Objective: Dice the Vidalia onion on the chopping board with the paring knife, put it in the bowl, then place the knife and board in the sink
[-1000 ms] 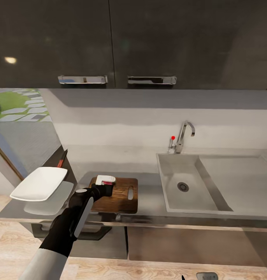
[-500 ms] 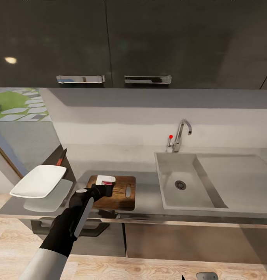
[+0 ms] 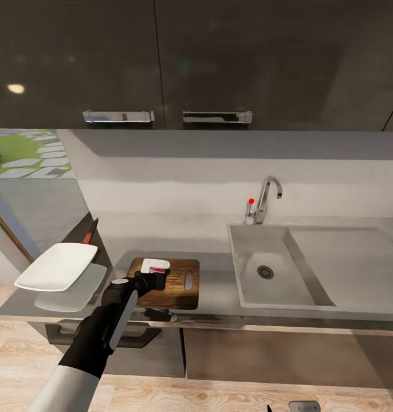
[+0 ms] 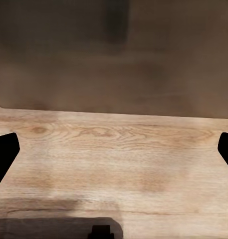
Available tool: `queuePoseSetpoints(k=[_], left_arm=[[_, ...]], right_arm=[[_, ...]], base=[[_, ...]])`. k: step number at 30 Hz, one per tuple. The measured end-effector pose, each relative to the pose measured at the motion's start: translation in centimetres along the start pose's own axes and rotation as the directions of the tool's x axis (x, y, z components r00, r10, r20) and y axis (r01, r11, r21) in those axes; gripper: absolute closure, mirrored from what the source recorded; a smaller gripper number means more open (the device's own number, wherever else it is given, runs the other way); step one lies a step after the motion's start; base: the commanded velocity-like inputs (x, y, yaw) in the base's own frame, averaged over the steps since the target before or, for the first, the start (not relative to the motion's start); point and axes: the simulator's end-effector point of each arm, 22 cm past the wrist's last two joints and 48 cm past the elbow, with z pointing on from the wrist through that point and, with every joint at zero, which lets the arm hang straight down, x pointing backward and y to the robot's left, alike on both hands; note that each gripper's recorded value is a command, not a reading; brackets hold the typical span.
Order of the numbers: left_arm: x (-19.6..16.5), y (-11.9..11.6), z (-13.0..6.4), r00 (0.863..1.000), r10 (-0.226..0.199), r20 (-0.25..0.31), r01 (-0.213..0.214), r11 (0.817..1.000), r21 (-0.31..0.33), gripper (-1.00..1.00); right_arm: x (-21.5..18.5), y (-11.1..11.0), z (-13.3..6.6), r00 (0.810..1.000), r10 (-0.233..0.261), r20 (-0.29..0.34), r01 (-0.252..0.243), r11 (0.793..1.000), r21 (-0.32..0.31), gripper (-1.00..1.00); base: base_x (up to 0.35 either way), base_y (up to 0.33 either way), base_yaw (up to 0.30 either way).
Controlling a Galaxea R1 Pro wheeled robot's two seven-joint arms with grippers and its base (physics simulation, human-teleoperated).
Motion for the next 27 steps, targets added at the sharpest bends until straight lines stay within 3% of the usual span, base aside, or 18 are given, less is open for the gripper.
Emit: queuePoseSetpoints(k=[12,13,27], left_arm=[[-0.03,0.11,-0.02,1.000,0.002,0.001,-0.002,1.000,-0.002,1.00],[-0.06,0.11,-0.03,1.000,0.002,0.002,-0.002,1.000,-0.003,-1.00],[-0.08,0.26,-0.02,1.000,0.002,0.003,-0.002,1.000,-0.005,-1.00]], right_arm=[[0.00,0.15,0.00,1.000,0.001,0.000,-0.001,1.000,-0.001,-1.00],[0.02,0.17,0.00,1.000,0.001,-0.001,-0.001,1.000,-0.002,-1.00],[0.08,0.15,0.01,1.000,0.001,-0.002,-0.001,1.000,-0.002,-1.00]], base=[[0.000,0.000,0.000],[0.000,0.000,0.000],[0.000,0.000,0.000]])
